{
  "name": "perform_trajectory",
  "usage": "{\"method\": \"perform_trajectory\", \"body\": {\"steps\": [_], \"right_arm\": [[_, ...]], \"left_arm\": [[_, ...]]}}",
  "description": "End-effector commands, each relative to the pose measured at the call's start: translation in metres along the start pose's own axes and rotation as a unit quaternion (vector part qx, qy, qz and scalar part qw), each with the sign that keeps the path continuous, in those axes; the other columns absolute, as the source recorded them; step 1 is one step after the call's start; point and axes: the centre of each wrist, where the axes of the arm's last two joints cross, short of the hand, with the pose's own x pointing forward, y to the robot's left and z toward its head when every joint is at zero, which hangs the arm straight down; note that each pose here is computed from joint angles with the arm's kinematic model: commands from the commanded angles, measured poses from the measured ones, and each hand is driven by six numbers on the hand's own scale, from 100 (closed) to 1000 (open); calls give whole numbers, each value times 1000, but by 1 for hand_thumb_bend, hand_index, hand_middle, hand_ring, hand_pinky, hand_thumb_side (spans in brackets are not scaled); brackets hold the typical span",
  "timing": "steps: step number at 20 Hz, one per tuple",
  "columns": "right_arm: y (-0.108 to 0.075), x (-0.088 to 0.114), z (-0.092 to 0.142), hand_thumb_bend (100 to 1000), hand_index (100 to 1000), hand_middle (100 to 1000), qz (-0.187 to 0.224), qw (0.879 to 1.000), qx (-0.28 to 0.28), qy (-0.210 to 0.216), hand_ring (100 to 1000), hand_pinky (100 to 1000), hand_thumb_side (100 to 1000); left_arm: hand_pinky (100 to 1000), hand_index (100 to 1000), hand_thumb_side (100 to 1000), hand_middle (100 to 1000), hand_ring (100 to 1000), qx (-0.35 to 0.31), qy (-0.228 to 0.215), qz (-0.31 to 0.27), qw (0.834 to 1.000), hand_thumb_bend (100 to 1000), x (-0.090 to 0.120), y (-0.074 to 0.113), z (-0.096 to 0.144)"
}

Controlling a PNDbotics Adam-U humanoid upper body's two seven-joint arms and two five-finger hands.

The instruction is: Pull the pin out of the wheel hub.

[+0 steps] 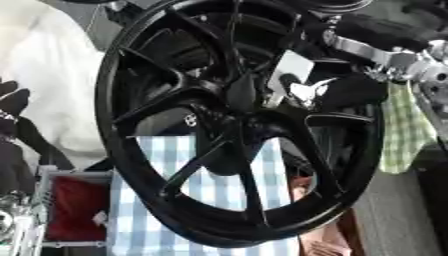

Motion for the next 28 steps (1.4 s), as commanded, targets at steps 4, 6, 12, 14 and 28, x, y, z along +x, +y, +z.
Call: {"method": "perform_trajectory", "body": {"steps": [4, 6, 12, 14, 28], "right_arm": [[-2, -3, -3, 149, 904, 770, 4, 1000, -2, 14, 863, 879, 683], [-1, -4, -4, 151, 901, 768, 2, 1000, -1, 16, 860, 875, 686], [3, -6, -7, 120, 899, 756, -5, 1000, 7, 17, 853, 866, 715], [4, -6, -7, 108, 895, 748, -7, 1000, 9, 17, 846, 857, 729], [2, -5, -6, 100, 828, 555, -37, 999, 16, -2, 702, 724, 653]], "left_arm": [[848, 773, 751, 654, 709, -9, -13, 6, 1000, 166, 7, -2, -2], [848, 773, 751, 654, 709, -9, -14, 6, 1000, 166, 7, -2, -2], [849, 773, 745, 655, 710, -9, -12, 6, 1000, 157, 7, -2, -2], [850, 772, 747, 655, 710, -11, -12, 7, 1000, 156, 7, -3, -2], [852, 771, 749, 656, 712, -15, -12, 12, 1000, 141, 7, -5, -3]]}}
